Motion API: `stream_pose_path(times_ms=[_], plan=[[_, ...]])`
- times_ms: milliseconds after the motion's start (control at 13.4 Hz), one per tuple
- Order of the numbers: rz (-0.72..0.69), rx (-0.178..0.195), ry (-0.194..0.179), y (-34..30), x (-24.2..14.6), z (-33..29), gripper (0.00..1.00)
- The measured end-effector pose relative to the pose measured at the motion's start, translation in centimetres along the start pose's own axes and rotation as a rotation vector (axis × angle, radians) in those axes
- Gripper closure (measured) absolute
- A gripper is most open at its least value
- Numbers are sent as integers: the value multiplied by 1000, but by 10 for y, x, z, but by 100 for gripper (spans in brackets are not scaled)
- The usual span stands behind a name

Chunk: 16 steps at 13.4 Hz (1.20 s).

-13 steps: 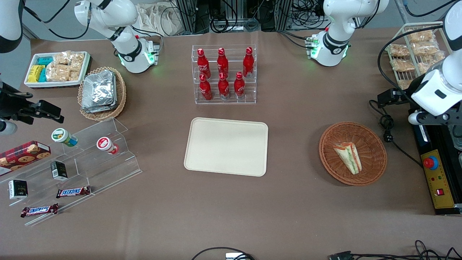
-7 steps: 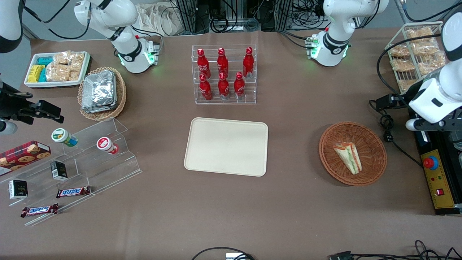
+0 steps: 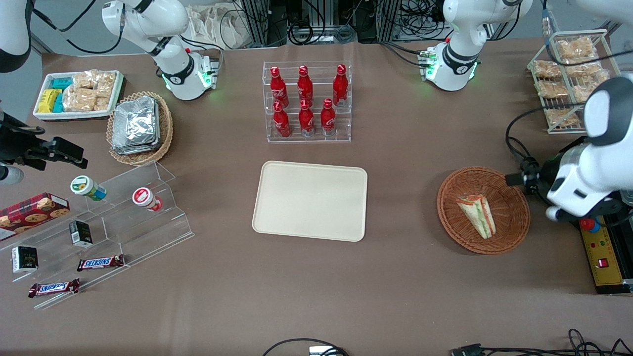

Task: Place sandwich from basket to tray
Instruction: 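Lower the open left gripper over the wrapped sandwich in the basket, then close the left gripper on the wrapped sandwich and lift it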

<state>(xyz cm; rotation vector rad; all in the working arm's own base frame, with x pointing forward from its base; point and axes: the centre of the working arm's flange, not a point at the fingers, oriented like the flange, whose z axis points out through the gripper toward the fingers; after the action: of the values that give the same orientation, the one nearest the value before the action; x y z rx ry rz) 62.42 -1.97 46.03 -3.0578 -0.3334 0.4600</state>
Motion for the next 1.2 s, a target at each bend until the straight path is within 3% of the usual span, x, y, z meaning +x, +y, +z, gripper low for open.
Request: stream_pose_path(times_ms=[599,1197], plan=[[-75,-15,-23,16,76,115,0],[-161,-6,-86,22,104,198,0]])
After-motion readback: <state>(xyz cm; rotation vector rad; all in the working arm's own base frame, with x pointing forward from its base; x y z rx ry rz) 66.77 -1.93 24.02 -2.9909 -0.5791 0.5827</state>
